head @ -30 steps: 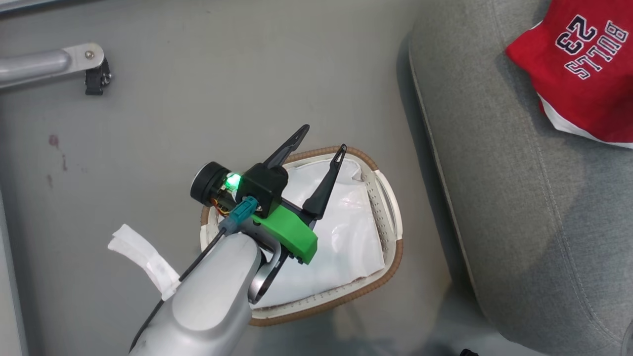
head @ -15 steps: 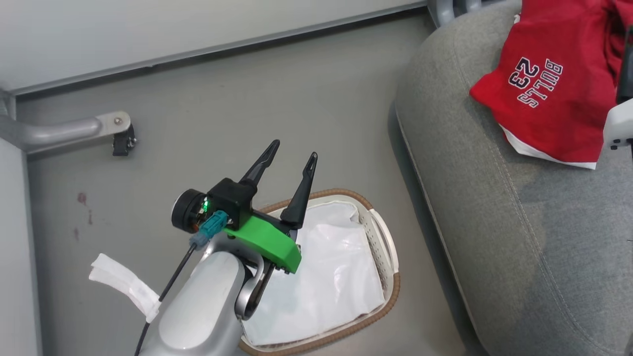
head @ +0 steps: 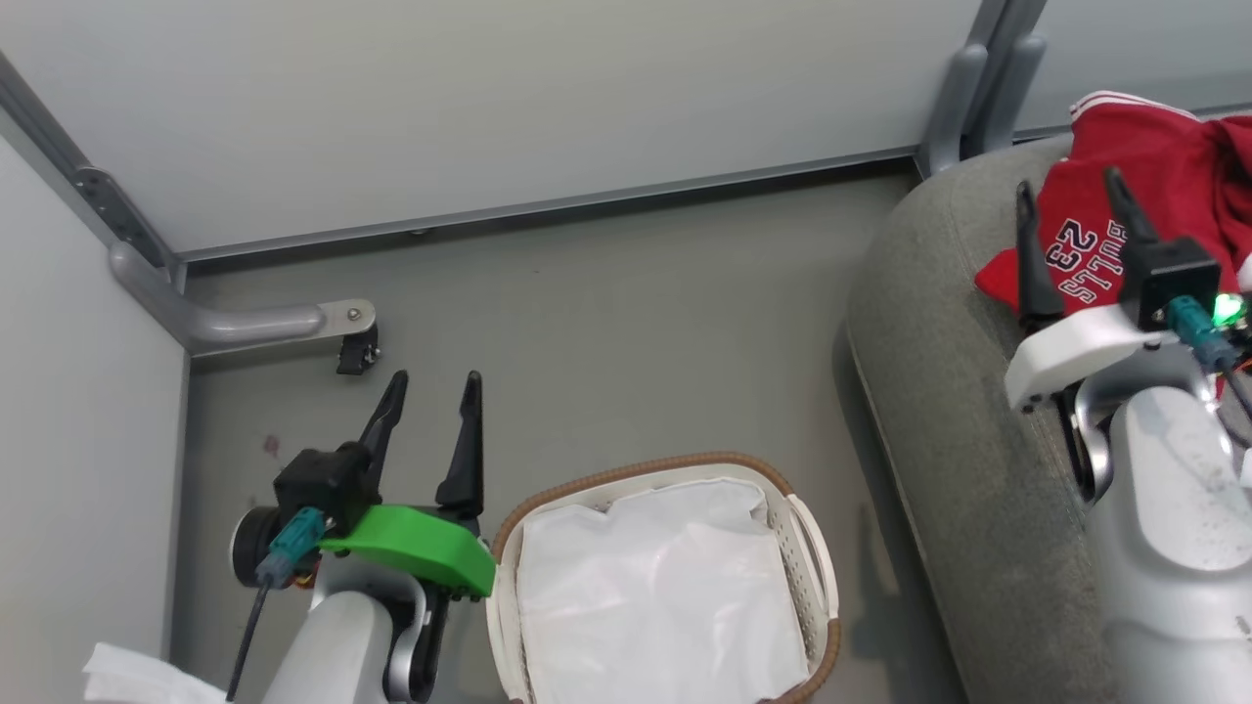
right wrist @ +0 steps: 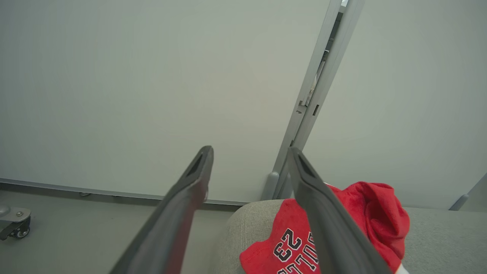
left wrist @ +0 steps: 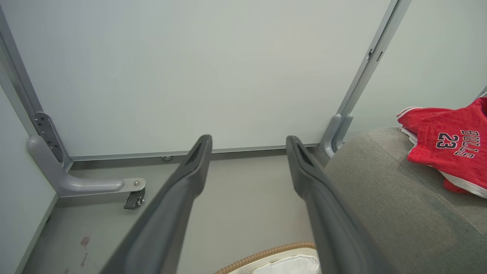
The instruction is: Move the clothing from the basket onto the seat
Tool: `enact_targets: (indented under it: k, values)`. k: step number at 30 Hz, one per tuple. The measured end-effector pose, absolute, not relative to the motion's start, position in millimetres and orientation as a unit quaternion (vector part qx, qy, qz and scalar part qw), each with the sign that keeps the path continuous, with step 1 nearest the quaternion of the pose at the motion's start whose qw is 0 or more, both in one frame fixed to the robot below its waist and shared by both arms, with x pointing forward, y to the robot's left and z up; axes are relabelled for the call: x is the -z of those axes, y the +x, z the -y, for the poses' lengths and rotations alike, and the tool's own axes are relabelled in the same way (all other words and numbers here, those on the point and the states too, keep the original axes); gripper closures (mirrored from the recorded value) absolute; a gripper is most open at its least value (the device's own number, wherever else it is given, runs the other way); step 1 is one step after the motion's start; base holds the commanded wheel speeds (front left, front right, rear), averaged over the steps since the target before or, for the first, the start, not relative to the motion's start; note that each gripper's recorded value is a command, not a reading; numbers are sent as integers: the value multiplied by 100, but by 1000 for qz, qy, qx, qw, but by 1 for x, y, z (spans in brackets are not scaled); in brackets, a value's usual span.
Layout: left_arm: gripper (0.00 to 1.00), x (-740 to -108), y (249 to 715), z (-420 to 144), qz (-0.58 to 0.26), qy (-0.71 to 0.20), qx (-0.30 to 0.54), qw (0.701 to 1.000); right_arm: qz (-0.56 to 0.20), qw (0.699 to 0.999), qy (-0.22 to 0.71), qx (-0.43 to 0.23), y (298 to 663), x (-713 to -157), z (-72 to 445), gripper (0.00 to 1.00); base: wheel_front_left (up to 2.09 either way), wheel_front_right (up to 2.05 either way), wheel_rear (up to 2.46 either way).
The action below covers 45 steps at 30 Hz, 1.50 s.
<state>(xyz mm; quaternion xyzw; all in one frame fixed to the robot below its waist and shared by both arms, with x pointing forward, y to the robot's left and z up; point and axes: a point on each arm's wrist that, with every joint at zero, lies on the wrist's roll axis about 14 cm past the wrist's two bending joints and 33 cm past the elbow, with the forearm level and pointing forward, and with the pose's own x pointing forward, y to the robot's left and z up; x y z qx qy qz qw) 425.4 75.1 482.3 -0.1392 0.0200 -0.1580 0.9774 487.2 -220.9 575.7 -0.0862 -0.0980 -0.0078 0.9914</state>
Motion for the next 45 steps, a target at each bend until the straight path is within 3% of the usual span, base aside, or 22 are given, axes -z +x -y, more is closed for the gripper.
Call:
enact_targets:
  k: [7,20,39,40,45]
  values:
    - [0,-476,396,-136,-18,-140,69,988,68,996,-40,-41,458,-543,176,0,0,0,0]
    - [0,-462,355,-162,-30,-150,30,988,30,995,47,-84,402,-505,142,0,0,0,0]
    - [0,-462,345,-157,-30,-163,35,986,23,994,59,-85,389,-500,140,0,0,0,0]
    - [100,-461,345,-157,-31,-164,34,985,22,994,60,-85,389,-499,140,100,0,0,0]
    - [100,-448,341,-156,-54,-171,31,983,-14,994,71,-79,381,-478,141,100,0,0,0]
